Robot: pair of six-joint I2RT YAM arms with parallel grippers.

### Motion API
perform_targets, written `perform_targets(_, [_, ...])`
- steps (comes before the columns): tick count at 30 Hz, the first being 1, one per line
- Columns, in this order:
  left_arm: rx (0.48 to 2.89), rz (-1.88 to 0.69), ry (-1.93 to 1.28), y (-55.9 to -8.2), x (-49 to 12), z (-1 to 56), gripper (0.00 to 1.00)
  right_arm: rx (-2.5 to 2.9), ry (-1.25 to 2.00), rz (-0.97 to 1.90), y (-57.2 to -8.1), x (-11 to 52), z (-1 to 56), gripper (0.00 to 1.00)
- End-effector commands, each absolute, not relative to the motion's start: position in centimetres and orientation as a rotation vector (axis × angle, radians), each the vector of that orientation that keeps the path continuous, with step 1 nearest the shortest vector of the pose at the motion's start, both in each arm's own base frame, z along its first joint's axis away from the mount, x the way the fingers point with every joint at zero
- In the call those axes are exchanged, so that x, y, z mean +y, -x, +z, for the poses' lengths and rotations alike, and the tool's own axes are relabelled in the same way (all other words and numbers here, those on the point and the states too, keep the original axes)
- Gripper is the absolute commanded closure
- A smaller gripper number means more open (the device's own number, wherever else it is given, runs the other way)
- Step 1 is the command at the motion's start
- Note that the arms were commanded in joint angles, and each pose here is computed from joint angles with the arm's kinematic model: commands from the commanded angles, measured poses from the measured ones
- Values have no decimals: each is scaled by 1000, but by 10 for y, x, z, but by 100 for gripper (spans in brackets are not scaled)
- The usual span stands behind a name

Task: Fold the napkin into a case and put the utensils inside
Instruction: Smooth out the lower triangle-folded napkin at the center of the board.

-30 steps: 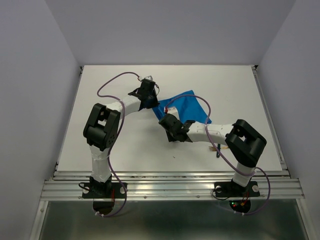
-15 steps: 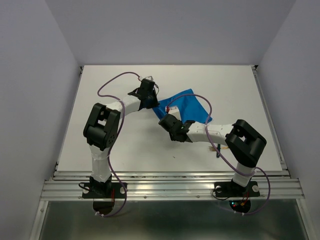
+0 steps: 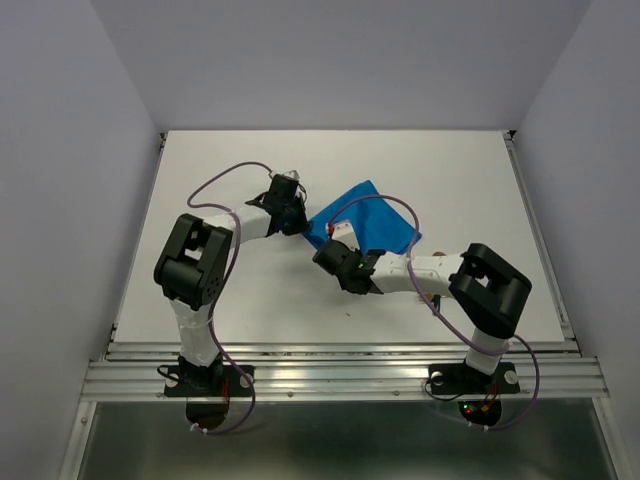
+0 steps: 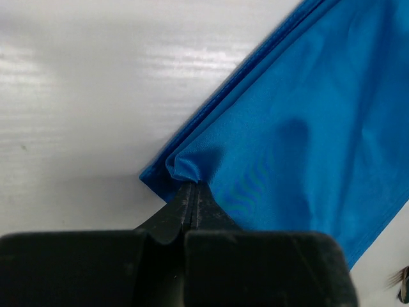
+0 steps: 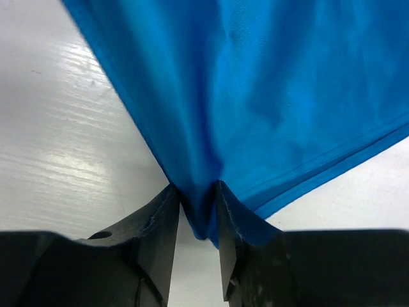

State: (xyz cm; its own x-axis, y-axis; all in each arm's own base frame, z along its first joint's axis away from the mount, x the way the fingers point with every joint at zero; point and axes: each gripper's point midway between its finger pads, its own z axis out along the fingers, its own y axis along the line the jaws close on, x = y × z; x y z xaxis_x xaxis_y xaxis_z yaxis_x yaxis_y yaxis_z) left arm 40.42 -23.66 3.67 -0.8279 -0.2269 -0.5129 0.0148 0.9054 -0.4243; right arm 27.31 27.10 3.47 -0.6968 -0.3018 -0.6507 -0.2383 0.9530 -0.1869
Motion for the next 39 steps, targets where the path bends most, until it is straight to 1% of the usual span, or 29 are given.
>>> perform_targets(1, [2421,-651,118,-392,-240,62,100,2358,302,-115,-275,268,33,59])
perform_targets(2, [2424,-648,120,-390,-239,60,100,2355,299,-104,-275,269,35,55])
perform_targets(8, [2439,-624,135,-384,-233,54,100,2326,307,-50,-277,276,54,55])
perform_targets(9, [2440,-617,136,-384,-232,54,98,2321,311,-39,-278,277,58,55])
perform_targets(10, [2435,-610,140,-385,-231,57,94,2312,308,-27,-279,279,63,55])
perform_targets(13, [2428,-572,145,-384,-224,68,71,2270,316,21,-284,287,83,54])
perform_targets(14, [2403,-573,145,-385,-223,80,55,2256,334,23,-286,289,89,54])
perform_targets(15, [2389,-558,149,-386,-221,86,45,2240,332,39,-290,294,97,54])
perform_targets(16, [2375,-553,144,-384,-218,97,39,2223,354,42,-293,298,101,54])
perform_targets(17, [2368,-544,142,-384,-216,102,35,2217,367,47,-295,301,104,54])
perform_targets(20, [2341,-521,168,-384,-205,118,35,2197,430,58,-305,318,107,52])
perform_targets(21, [2334,-519,179,-384,-201,121,35,2193,448,59,-307,323,106,49])
perform_targets(22, [2322,-522,197,-383,-195,129,36,2178,461,70,-311,329,108,48])
perform_targets(23, [2321,-509,262,-384,-180,127,38,2164,496,69,-316,337,107,45])
perform_targets(25, [2305,-509,336,-385,-162,132,42,2145,527,81,-322,349,107,45])
perform_targets(26, [2280,-511,427,-384,-143,137,47,2128,559,81,-330,360,106,45])
perform_targets(28, [2241,-519,502,-383,-124,144,51,2115,600,95,-334,372,104,45])
perform_targets(31, [2147,-525,591,-378,-95,166,51,2072,620,84,-350,389,101,45])
perform_targets(33, [2123,-502,622,-377,-81,170,51,2056,632,45,-359,394,99,45])
perform_targets(39, [2134,-489,627,-369,-71,168,52,2021,651,-63,-384,409,83,45])
